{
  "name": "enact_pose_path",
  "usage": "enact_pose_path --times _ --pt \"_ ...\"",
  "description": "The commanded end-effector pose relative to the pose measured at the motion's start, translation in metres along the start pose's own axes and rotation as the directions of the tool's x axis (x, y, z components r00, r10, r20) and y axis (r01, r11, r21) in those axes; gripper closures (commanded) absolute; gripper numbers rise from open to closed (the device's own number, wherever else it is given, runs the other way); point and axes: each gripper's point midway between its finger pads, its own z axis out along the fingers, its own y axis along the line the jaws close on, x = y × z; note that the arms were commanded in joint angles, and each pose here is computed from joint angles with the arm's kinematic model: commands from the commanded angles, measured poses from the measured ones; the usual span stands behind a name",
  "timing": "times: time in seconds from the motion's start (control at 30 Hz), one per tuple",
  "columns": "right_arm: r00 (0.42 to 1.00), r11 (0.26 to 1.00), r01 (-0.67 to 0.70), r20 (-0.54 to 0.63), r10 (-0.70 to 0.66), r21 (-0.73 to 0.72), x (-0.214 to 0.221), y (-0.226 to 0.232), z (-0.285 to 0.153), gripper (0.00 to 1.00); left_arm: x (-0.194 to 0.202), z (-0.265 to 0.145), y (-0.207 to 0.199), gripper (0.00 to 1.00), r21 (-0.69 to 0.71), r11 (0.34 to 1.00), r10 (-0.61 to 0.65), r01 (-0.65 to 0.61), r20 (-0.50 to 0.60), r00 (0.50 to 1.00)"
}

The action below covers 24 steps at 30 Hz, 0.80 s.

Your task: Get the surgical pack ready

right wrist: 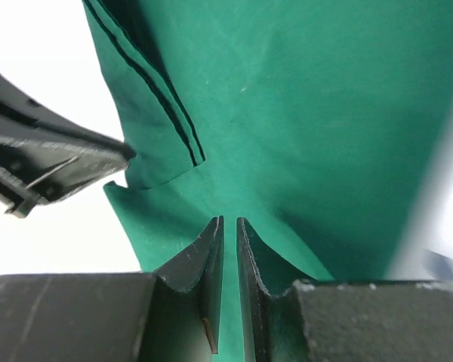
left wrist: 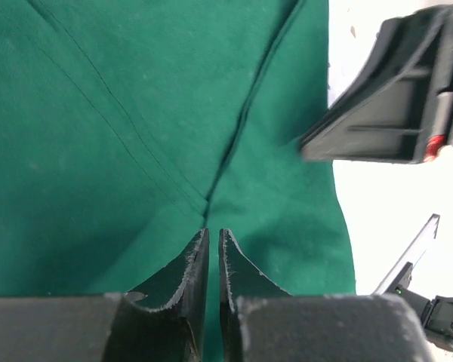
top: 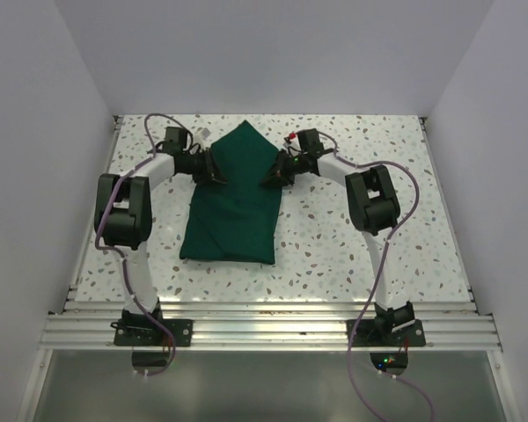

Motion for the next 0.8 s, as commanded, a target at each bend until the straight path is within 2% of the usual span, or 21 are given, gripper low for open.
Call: enact_pose_path --times 0.0,0.1,0.23,0.47,0.57,0.77 --pt "0.999 0.995 0.044 -0.026 -0.047 -0.085 -0.002 0.022 -0.019 0.83 -0.018 -0.001 0.002 0.87 0.013 0.999 0.050 -0.050 0.004 0.999" --pt "0.998 0.996 0.034 -0.041 -0.037 -0.077 -0.001 0.006 -0.009 0.83 -0.021 0.002 0.016 0.87 -0.015 0.999 0.039 -0.039 0.005 0.999" --pt "1.000 0.997 0.010 0.002 -0.010 -0.077 -0.013 -0.008 0.000 0.83 -0.021 0.004 0.037 0.88 -0.037 0.999 -0.002 0.003 0.006 1.000" --pt "0.989 0.990 -0.125 0.074 0.130 -0.067 -0.034 -0.042 0.009 0.83 -0.026 0.002 0.074 0.87 -0.048 0.995 -0.081 0.083 0.039 0.996" --pt "0.978 0.982 -0.159 0.119 0.171 -0.103 -0.049 -0.048 0.010 0.83 -0.036 0.003 0.073 0.87 -0.021 0.996 -0.090 0.091 0.069 0.994" --pt "0.968 0.976 -0.153 0.173 0.180 -0.154 -0.074 -0.032 0.009 0.83 -0.053 0.010 0.058 0.85 0.085 0.984 -0.163 0.154 0.112 0.980"
